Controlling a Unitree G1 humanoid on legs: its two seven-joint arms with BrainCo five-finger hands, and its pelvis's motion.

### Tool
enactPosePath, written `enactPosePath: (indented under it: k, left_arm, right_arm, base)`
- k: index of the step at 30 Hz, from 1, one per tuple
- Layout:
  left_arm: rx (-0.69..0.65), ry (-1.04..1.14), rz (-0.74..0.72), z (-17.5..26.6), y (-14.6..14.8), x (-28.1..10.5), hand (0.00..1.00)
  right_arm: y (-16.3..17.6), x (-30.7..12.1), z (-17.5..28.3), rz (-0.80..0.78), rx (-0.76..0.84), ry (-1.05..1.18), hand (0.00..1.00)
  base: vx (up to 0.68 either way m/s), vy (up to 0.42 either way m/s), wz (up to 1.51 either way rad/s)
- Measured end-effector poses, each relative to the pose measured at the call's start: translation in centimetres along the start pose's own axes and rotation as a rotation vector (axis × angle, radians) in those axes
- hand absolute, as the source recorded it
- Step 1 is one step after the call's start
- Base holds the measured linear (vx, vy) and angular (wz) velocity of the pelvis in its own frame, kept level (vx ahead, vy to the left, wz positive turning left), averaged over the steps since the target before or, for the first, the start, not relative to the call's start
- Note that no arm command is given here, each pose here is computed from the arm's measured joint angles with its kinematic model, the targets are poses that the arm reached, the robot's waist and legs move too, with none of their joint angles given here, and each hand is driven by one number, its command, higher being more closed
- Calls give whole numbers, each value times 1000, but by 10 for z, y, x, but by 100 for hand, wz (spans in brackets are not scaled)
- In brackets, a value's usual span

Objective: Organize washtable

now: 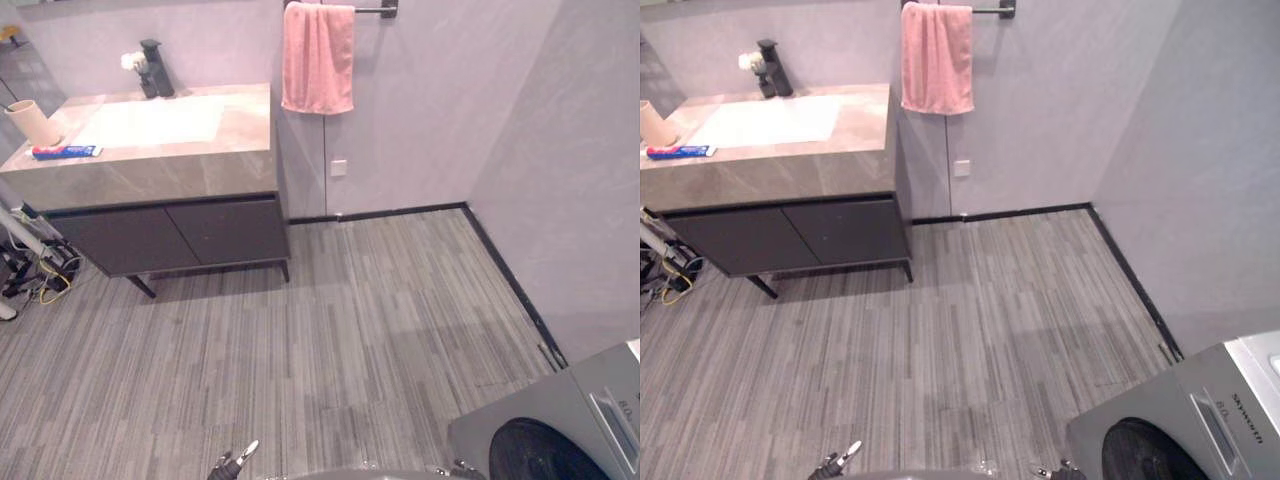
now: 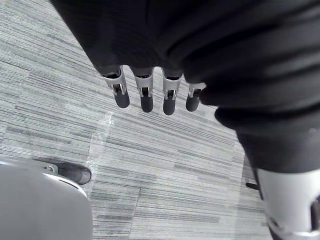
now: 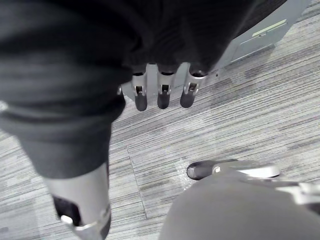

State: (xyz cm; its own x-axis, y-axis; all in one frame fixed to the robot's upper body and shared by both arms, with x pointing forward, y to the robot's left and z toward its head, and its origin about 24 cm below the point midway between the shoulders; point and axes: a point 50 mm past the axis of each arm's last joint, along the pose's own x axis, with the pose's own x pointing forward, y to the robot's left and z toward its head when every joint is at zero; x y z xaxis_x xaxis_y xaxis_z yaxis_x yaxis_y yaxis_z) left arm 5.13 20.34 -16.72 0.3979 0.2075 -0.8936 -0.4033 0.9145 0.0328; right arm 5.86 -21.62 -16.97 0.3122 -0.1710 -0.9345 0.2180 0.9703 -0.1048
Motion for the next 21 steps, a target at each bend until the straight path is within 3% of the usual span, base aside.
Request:
enactPosePath:
  k: [21]
  left_arm:
    - [-27, -17, 17, 10, 5, 3, 0]
  right_arm:
    - [4, 1, 3, 19, 76, -11, 0]
  base:
    - [-8, -5, 3]
